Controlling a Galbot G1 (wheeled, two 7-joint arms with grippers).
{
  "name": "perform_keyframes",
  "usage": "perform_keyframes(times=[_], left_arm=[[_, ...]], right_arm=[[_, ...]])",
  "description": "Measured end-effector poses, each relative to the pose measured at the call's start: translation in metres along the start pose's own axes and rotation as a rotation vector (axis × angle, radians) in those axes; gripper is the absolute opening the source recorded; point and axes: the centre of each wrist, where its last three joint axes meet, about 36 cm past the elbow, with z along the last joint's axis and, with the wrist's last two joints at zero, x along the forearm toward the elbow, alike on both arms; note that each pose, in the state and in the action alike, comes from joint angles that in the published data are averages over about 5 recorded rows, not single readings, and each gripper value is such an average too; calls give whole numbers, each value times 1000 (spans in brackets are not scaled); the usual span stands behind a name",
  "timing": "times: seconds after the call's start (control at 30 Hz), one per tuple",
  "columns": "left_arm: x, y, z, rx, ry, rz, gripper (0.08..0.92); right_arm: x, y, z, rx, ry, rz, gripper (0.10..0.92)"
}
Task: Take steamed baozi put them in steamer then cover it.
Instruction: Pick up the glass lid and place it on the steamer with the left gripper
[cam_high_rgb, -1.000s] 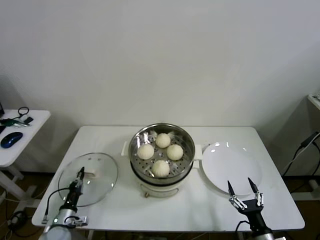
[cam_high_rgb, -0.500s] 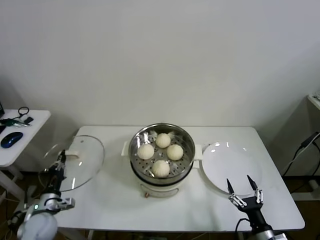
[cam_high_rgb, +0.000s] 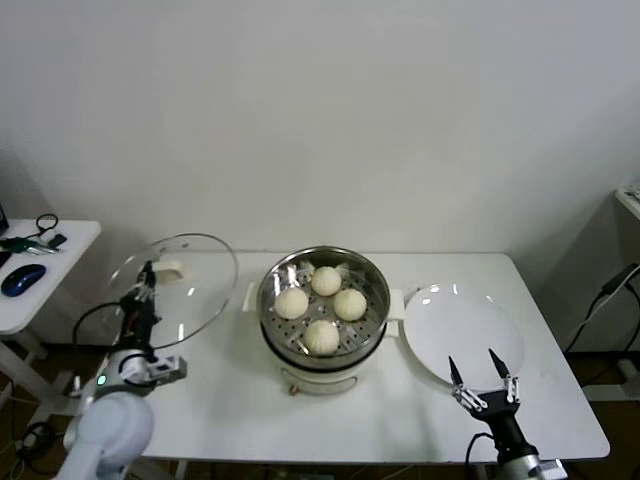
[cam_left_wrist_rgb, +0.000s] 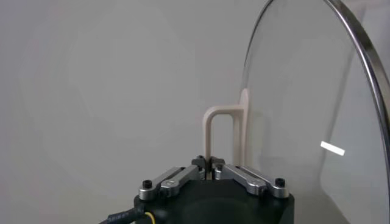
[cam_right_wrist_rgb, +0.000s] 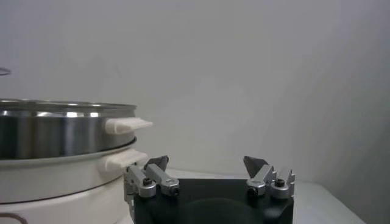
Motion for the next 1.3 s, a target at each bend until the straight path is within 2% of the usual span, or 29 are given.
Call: perform_keyframes(times=[0.47, 0.83, 1.03, 1.3], left_arm=[[8, 12, -125, 34, -84, 39, 133], [18, 3, -210, 32, -165, 63, 133], [32, -7, -246, 23, -196, 72, 133], [40, -22, -271, -6, -192, 77, 133]], right_arm=[[5, -15, -1, 4, 38, 11, 823], [11, -30, -2, 6, 39, 27, 823], [13, -36, -2, 7, 32, 37, 823], [15, -39, 0, 1, 23, 46, 823]])
